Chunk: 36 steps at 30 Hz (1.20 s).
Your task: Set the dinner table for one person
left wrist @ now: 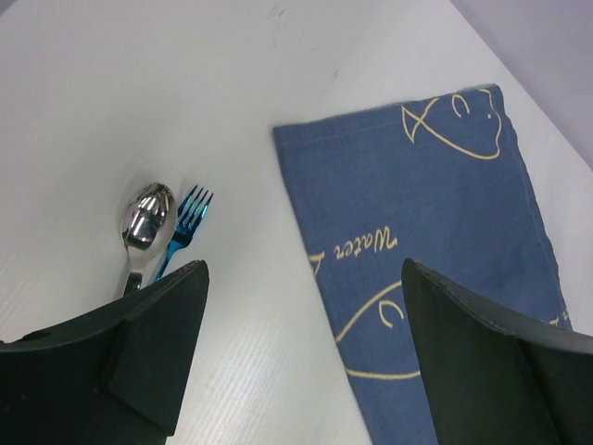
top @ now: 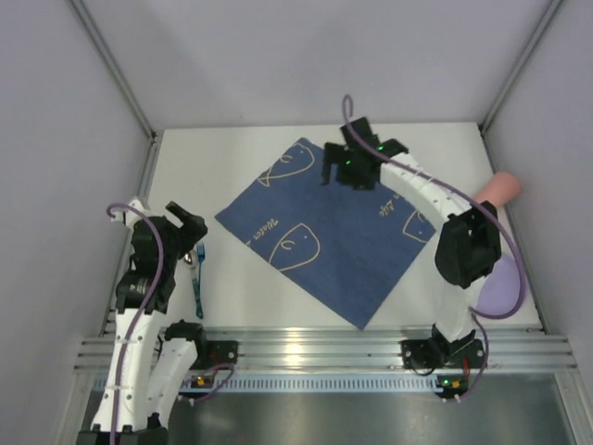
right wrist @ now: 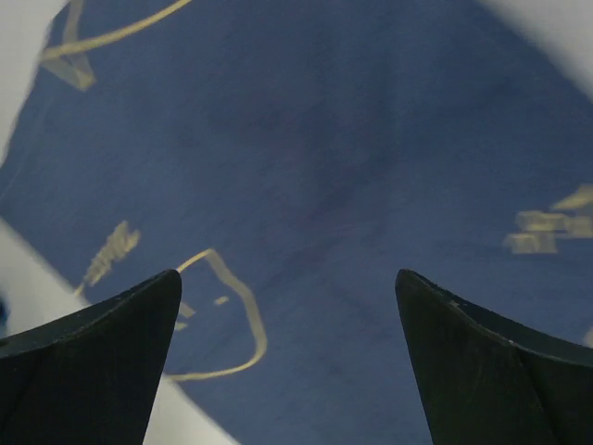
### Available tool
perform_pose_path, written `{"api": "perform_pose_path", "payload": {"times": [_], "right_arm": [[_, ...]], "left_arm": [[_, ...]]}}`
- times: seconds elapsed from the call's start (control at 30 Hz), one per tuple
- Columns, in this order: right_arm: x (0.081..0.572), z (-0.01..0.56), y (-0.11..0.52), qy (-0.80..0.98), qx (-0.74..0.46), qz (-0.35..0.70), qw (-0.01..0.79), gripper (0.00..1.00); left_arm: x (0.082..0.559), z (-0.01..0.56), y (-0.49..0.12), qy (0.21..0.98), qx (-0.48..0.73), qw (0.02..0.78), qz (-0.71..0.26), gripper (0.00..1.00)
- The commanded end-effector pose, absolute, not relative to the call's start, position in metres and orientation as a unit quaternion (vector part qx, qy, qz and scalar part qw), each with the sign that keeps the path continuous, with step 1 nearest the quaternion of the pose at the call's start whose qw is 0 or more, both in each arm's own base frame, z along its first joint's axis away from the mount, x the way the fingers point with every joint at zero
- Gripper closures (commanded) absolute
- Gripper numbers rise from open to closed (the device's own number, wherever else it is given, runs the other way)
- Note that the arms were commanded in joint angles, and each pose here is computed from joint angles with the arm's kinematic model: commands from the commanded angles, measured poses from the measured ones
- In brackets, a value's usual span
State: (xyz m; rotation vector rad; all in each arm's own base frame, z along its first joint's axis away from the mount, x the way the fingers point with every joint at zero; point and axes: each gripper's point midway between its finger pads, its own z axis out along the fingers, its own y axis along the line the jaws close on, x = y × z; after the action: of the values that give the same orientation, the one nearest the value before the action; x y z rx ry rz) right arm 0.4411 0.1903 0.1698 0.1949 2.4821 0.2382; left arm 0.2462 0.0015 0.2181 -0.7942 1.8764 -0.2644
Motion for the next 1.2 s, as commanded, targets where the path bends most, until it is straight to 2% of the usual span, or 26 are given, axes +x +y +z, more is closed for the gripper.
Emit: {"api": "perform_pose_path", "payload": {"times": [0.0,0.1,0.2,0.23,0.27,0.33,0.4,0.43,0.53,0.6,0.67,0.73,0.77,0.8,0.83,0.9,0.93,0.97,1.0,1.03,1.07,1.13,1.17], "right_arm": [[0.339,0.145,0.307,0.95,-0.028,0.246,0.191,0.0],[0.287,0.114,0.355,0.942,-0.071,0.309,0.104,0.08],[0.256,0.068,0.357,0.95,-0.101,0.292,0.039,0.39],[0.252,0.052,0.35,0.955,-0.104,0.275,0.029,0.6],[0.249,0.042,0.343,0.958,-0.108,0.264,0.024,0.67],[0.233,0.014,0.322,0.967,-0.114,0.229,0.002,0.79],[0.21,-0.004,0.303,0.97,-0.116,0.209,-0.034,0.84],[0.198,-0.004,0.296,0.968,-0.127,0.209,-0.05,0.9],[0.166,0.001,0.258,0.973,-0.154,0.156,-0.076,1.0],[0.165,0.009,0.243,0.976,-0.165,0.129,-0.054,1.0],[0.177,0.045,0.25,0.974,-0.173,0.146,-0.009,0.91],[0.192,0.077,0.259,0.971,-0.172,0.161,0.033,0.7],[0.196,0.092,0.261,0.971,-0.17,0.163,0.043,0.42],[0.213,0.119,0.273,0.967,-0.166,0.178,0.079,0.34],[0.224,0.134,0.272,0.967,-0.159,0.168,0.109,0.26],[0.243,0.166,0.269,0.965,-0.142,0.155,0.158,0.2],[0.247,0.179,0.265,0.963,-0.133,0.152,0.179,0.16],[0.252,0.186,0.26,0.962,-0.124,0.148,0.193,0.13],[0.256,0.191,0.255,0.961,-0.117,0.144,0.204,0.12],[0.256,0.198,0.251,0.959,-0.109,0.149,0.213,0.12],[0.262,0.197,0.242,0.961,-0.098,0.143,0.217,0.12],[0.263,0.191,0.228,0.965,-0.079,0.134,0.211,0.12],[0.263,0.188,0.223,0.966,-0.074,0.131,0.208,0.13]], "left_arm": [[0.272,0.225,-0.005,0.772,-0.315,0.536,-0.133,0.1],[0.287,0.226,-0.007,0.778,-0.307,0.533,-0.132,0.1],[0.298,0.23,-0.006,0.777,-0.303,0.536,-0.128,0.1],[0.304,0.232,-0.007,0.776,-0.301,0.539,-0.13,0.1],[0.307,0.235,-0.007,0.773,-0.3,0.543,-0.133,0.1],[0.313,0.234,-0.009,0.775,-0.299,0.54,-0.136,0.1],[0.316,0.233,-0.01,0.776,-0.298,0.538,-0.138,0.1],[0.317,0.233,-0.011,0.777,-0.297,0.538,-0.139,0.1],[0.325,0.225,-0.014,0.787,-0.283,0.53,-0.139,0.1],[0.333,0.222,-0.022,0.793,-0.259,0.531,-0.147,0.1],[0.345,0.211,-0.04,0.809,-0.225,0.516,-0.167,0.12],[0.359,0.19,-0.06,0.831,-0.198,0.487,-0.184,0.14],[0.363,0.191,-0.083,0.837,-0.165,0.476,-0.213,0.16],[0.373,0.193,-0.098,0.835,-0.144,0.478,-0.233,0.17],[0.383,0.168,-0.114,0.852,-0.131,0.444,-0.243,0.17],[0.396,0.174,-0.168,0.851,-0.063,0.431,-0.293,0.17],[0.403,0.142,-0.187,0.87,-0.049,0.392,-0.296,0.17],[0.41,0.157,-0.22,0.861,-0.007,0.388,-0.329,0.19],[0.415,0.152,-0.235,0.863,0.007,0.374,-0.34,0.19],[0.422,0.122,-0.247,0.876,0.006,0.339,-0.343,0.2],[0.434,0.135,-0.267,0.866,0.02,0.343,-0.362,0.21],[0.445,0.112,-0.286,0.869,0.016,0.316,-0.382,0.22],[0.455,0.118,-0.296,0.862,0.019,0.321,-0.392,0.22]]}}
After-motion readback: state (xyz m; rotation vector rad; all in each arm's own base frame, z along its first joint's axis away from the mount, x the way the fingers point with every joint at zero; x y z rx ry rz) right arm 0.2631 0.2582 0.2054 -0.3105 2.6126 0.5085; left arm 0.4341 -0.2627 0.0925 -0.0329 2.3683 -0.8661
